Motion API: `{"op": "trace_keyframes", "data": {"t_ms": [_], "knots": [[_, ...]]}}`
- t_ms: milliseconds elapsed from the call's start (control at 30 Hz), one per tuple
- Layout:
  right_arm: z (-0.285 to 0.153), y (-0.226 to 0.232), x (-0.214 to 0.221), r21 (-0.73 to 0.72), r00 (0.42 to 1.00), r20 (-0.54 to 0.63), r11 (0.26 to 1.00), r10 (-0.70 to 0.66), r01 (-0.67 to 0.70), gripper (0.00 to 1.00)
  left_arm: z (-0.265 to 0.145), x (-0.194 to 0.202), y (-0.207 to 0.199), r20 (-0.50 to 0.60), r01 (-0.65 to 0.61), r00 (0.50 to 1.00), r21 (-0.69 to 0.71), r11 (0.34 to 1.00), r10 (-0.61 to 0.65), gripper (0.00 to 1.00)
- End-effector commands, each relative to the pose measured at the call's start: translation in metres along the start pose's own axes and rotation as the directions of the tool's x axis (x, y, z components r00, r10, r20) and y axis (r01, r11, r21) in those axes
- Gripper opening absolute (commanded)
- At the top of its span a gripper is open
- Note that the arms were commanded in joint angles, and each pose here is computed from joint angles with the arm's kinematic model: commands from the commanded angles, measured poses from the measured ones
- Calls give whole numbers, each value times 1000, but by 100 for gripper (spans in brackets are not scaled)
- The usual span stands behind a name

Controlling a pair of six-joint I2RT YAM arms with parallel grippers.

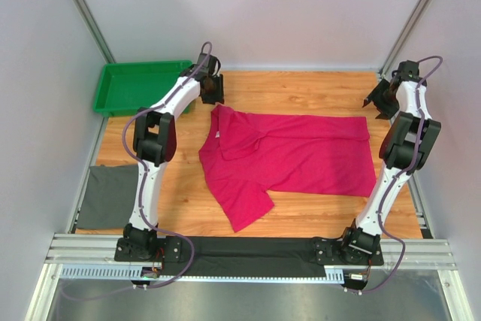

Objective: Fold and stack the t-shirts
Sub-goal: Fold the tshirt

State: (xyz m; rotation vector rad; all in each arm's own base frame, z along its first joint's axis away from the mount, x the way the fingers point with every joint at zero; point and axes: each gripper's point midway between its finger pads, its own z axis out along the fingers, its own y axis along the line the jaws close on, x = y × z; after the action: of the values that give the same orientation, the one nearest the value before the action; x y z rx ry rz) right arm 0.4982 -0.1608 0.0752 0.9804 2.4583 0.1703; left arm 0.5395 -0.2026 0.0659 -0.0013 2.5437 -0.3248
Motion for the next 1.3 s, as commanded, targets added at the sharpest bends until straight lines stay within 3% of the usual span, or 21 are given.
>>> {"op": "trace_keyframes", "data": {"t_ms": [0,300,600,900,933,1000,1033,1133,1267], "knots": [[3,2,-10,-12,999,21,1000,-28,28,66,-4,-11,-1,39,45,998,-27,999,-44,47],[17,3,-7,-26,999,-3,998,-49,49,61,13,-4,-8,15,76,997,10,997,-76,43],[31,2,2,-28,993,-34,994,-111,110,56,6,-18,-3,71,53,996,-16,998,-51,6],[36,7,14,-79,989,-65,988,-135,130,51,-7,-24,6,110,36,993,-65,997,-29,6],[37,8,13,-82,989,-65,989,-131,125,49,-8,-24,7,112,36,993,-69,997,-28,6],[43,8,16,-81,990,-80,991,-117,110,35,-7,-24,9,115,39,993,-79,996,-30,5],[42,9,12,-84,991,-72,991,-114,107,18,-7,-24,10,116,42,993,-81,996,-32,4],[46,2,9,-32,994,-65,995,-92,90,0,-6,-24,11,119,49,992,-88,995,-38,3],[45,-22,-2,112,998,-4,992,-57,57,0,-11,-25,19,148,79,987,-129,989,-60,0]]}}
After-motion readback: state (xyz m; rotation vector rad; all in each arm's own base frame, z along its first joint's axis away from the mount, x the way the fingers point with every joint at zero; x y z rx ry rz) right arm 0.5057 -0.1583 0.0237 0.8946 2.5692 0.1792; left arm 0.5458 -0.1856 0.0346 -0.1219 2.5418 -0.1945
